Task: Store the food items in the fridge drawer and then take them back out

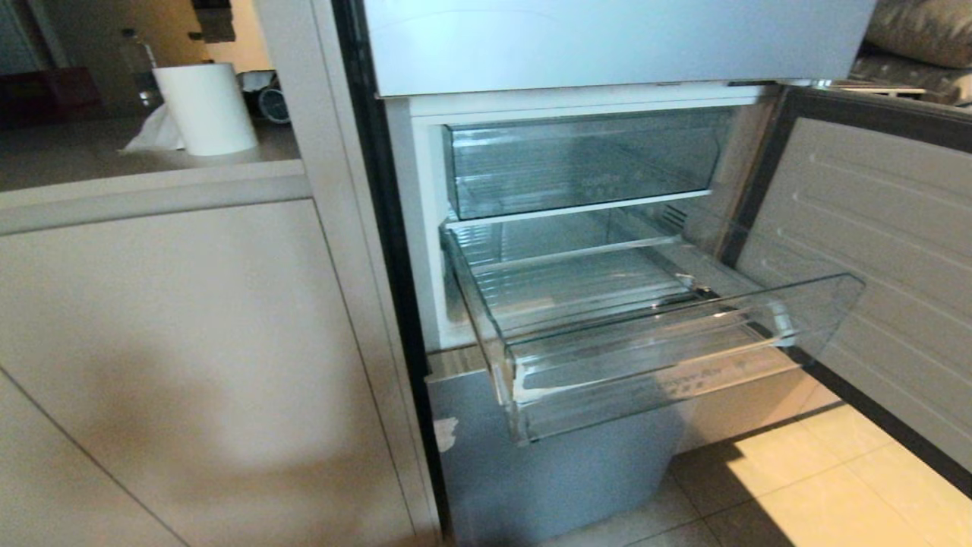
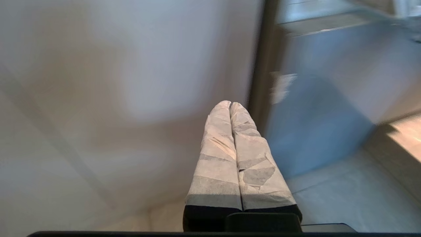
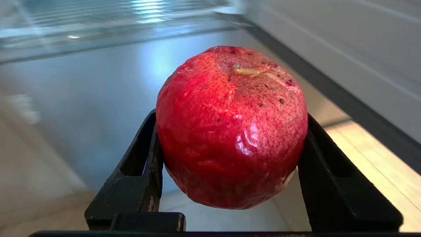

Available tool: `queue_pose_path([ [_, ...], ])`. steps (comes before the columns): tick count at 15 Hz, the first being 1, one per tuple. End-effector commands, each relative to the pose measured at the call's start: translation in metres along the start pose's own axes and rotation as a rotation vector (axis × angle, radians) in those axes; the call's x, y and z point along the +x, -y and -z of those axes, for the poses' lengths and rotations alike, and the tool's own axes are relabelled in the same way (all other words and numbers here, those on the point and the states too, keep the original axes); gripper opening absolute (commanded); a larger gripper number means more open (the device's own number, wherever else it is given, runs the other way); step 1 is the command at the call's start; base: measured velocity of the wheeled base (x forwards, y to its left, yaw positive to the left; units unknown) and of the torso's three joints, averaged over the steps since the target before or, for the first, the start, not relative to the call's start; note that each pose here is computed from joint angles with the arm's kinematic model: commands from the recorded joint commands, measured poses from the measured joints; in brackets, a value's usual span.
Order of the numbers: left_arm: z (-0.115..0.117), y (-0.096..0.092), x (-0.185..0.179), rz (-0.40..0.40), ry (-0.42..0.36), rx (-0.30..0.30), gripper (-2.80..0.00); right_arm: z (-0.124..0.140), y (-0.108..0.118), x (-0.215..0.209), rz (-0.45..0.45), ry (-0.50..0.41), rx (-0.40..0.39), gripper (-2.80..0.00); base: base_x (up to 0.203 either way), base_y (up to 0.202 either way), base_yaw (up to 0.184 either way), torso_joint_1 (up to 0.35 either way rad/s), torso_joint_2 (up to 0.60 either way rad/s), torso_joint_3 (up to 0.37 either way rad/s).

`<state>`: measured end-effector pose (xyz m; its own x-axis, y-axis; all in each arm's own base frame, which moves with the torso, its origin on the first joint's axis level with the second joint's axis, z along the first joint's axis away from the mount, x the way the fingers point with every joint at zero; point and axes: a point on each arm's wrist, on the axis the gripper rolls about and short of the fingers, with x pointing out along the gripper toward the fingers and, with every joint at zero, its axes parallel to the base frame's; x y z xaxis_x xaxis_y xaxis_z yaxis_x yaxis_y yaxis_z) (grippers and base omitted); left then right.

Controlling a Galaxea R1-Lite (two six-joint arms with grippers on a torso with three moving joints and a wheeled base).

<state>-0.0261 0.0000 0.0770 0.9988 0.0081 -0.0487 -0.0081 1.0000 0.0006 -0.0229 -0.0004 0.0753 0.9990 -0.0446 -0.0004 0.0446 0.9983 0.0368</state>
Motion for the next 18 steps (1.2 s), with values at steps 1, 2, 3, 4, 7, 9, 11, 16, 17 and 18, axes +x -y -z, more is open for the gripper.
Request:
queue_pose_path([
  [1,0.000,0.000,0.000,-0.001,0.000,0.000,-2.80,0.000,0.000,0.000,0.000,-0.001,-0.002,-2.80,0.002,-0.009,0.168,0.004,0.00,0.002],
  [2,0.000,0.000,0.000,-0.003,0.000,-0.001,-2.80,0.000,0.000,0.000,0.000,-0.001,-0.001,-2.80,0.000,-0.009,0.173,0.002,0.00,0.007],
  [3,0.000,0.000,0.000,-0.001,0.000,0.000,-2.80,0.000,0.000,0.000,-0.003,0.000,-0.009,-2.80,0.002,-0.009,0.162,-0.002,0.01,-0.007],
  [4,0.000,0.000,0.000,-0.001,0.000,0.000,-2.80,0.000,0.000,0.000,-0.014,-0.002,-0.022,-2.80,-0.003,-0.007,0.134,0.005,0.00,0.002],
  [7,0.000,0.000,0.000,-0.001,0.000,0.001,-2.80,-0.003,0.000,0.007,-0.018,-0.082,-0.072,-2.80,0.000,-0.002,0.031,0.002,0.00,-0.001],
  [9,0.000,0.000,0.000,-0.001,0.000,0.000,-2.80,-0.030,-0.002,0.017,-0.021,-0.127,-0.069,-2.80,0.000,0.000,0.000,0.000,0.00,0.000],
  [11,0.000,0.000,0.000,-0.001,0.000,0.000,-2.80,-0.070,-0.005,0.035,-0.045,-0.161,-0.053,-2.80,0.000,0.000,0.000,0.000,0.00,0.000],
  [16,0.000,0.000,0.000,-0.001,0.000,0.000,-2.80,-0.151,-0.014,0.122,-0.137,-0.301,-0.027,-2.80,0.000,0.000,0.000,0.000,0.00,0.000],
  [17,0.000,0.000,0.000,-0.001,0.000,0.000,-2.80,-0.160,-0.016,0.144,-0.151,-0.326,-0.024,-2.80,0.000,0.000,0.000,0.000,0.00,0.000],
  [18,0.000,0.000,0.000,-0.001,0.000,0.000,-2.80,-0.168,-0.018,0.166,-0.162,-0.347,-0.022,-2.80,0.000,0.000,0.000,0.000,0.00,0.000],
])
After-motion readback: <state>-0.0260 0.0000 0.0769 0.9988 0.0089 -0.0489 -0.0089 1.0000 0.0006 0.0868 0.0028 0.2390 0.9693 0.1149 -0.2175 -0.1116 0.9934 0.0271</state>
